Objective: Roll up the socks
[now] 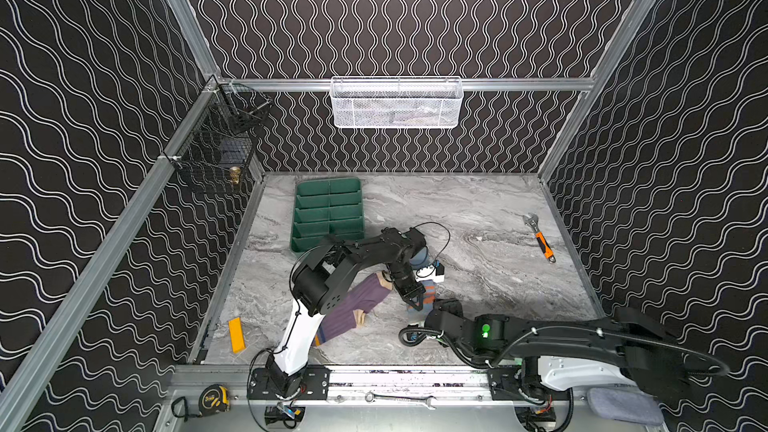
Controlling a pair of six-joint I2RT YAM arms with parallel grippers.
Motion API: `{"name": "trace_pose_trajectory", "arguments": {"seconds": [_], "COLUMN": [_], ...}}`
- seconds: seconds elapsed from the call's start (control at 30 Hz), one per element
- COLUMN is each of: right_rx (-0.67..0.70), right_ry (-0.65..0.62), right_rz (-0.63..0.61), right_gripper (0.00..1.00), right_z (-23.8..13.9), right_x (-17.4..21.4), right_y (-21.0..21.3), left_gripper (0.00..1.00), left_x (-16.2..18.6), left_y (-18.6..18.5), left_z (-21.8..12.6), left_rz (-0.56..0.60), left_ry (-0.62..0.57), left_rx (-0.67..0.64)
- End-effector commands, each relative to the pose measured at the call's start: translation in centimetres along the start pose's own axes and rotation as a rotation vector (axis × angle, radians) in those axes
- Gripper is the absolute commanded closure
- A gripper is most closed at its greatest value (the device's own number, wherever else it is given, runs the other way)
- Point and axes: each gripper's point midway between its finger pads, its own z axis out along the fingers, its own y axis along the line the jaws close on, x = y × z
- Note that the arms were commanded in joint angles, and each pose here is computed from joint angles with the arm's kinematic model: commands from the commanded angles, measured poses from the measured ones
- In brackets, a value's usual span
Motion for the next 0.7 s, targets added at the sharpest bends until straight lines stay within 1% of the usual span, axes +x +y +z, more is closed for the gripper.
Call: {"name": "trace_pose_trajectory", "arguments": {"seconds": [0.0,0.13,0.3,0.43,0.5,0.53,0.6,0.67], "right_rx": [0.063,0.057,0.018,-0.048,-0.086,-0.115,-0.162,-0.215], "right_ry": [-0.037,-0.05,-0.034,-0.01,0.0,0.007,0.025,0.048], "right_rz": [-0.019,0.001,0.012,-0.013,-0.027,-0.027,-0.025,-0.033], "right_gripper": [0.37,0.37,0.37,0.38,0.41,0.45,0.59,0.76], "right_z": [1.3,2.7,4.3,5.4,5.6,5.6,5.6,5.6], "right_x": [-1.6,-1.6,-1.0,-0.4,-0.1,0.0,0.3,0.5], "right_y": [-1.1,-1.1,-0.8,1.1,2.1,2.7,3.5,4.5], "left_gripper": [1.0,1.0,1.0,1.0,1.0,1.0,1.0,1.0], "left_x": [2.0,2.2,2.4,2.2,2.2,2.0,2.0,1.8], "left_y": [4.3,4.3,4.3,4.3,4.3,4.2,4.2,4.2], "left_z": [1.3,1.5,1.6,1.5,1.5,1.3,1.3,1.2], "left_rz": [-0.012,-0.014,-0.015,-0.011,-0.009,-0.006,-0.005,-0.002], "left_ry": [0.104,0.104,0.109,0.105,0.105,0.1,0.097,0.093], "left_rx": [-0.187,-0.182,-0.18,-0.18,-0.179,-0.182,-0.182,-0.187]}}
